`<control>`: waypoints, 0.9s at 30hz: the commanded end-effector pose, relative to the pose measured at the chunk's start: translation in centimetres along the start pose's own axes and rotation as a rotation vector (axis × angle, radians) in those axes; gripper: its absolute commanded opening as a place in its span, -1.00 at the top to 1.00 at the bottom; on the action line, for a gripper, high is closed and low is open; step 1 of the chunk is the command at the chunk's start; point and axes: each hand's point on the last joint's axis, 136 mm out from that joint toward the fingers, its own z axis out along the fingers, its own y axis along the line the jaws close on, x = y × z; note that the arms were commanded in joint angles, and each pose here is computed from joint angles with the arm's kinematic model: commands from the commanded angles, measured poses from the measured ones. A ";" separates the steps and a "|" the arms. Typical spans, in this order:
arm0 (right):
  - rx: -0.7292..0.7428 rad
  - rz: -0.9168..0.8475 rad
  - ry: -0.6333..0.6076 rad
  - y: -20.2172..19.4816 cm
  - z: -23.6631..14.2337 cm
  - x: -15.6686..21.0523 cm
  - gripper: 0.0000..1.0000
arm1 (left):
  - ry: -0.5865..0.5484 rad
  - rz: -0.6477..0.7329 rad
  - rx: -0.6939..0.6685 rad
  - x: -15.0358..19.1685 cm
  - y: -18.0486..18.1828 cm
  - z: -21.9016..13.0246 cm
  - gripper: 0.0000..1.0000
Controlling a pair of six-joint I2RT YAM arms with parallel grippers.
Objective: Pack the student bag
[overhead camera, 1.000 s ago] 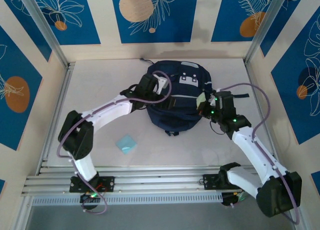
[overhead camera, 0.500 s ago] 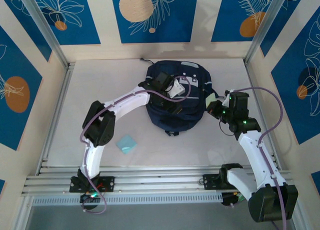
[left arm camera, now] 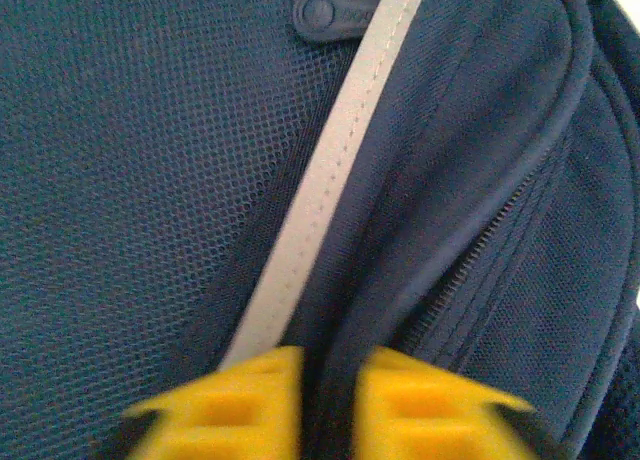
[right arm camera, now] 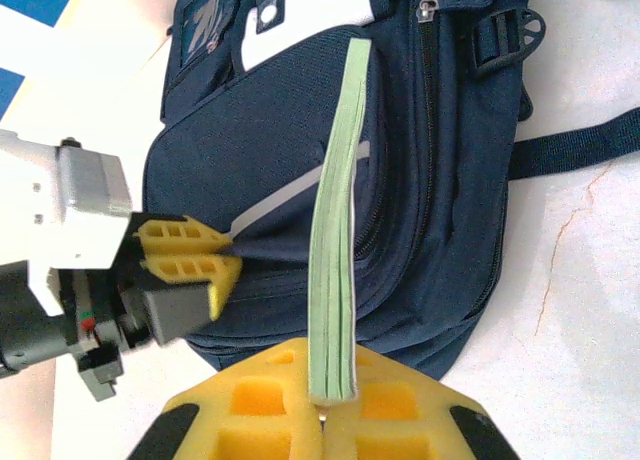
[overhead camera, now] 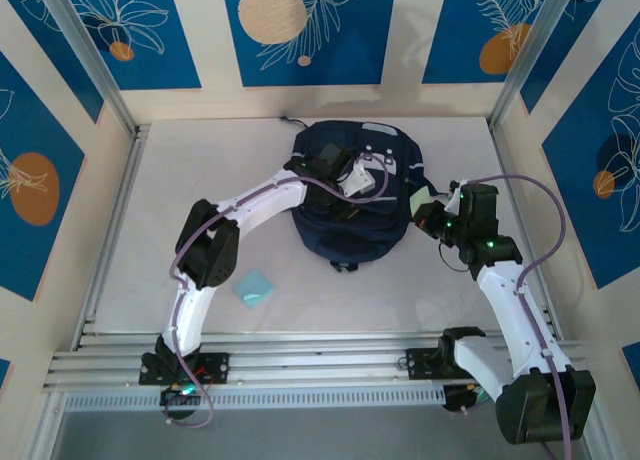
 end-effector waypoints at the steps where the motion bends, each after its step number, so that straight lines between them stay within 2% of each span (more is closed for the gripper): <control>1: -0.017 0.021 -0.001 0.3 -0.7 0.2 1.00 | -0.066 -0.054 0.054 -2.5 -0.8 -1.9 1.00; 5: -0.040 0.056 0.007 0.4 -0.6 0.6 1.00 | -0.141 -0.113 0.044 -5.1 -0.3 -4.8 1.00; 12: -0.174 0.157 0.075 2.1 1.1 2.2 1.00 | -0.262 -0.240 0.000 -7.8 1.7 -8.1 1.00; 21: -0.314 0.209 0.143 6.1 5.6 3.8 1.00 | -0.319 -0.294 0.062 -8.9 1.0 -8.5 1.00; 27: -0.320 0.267 0.184 8.1 9.8 4.3 1.00 | -0.332 -0.310 0.075 -8.6 0.7 -8.7 1.00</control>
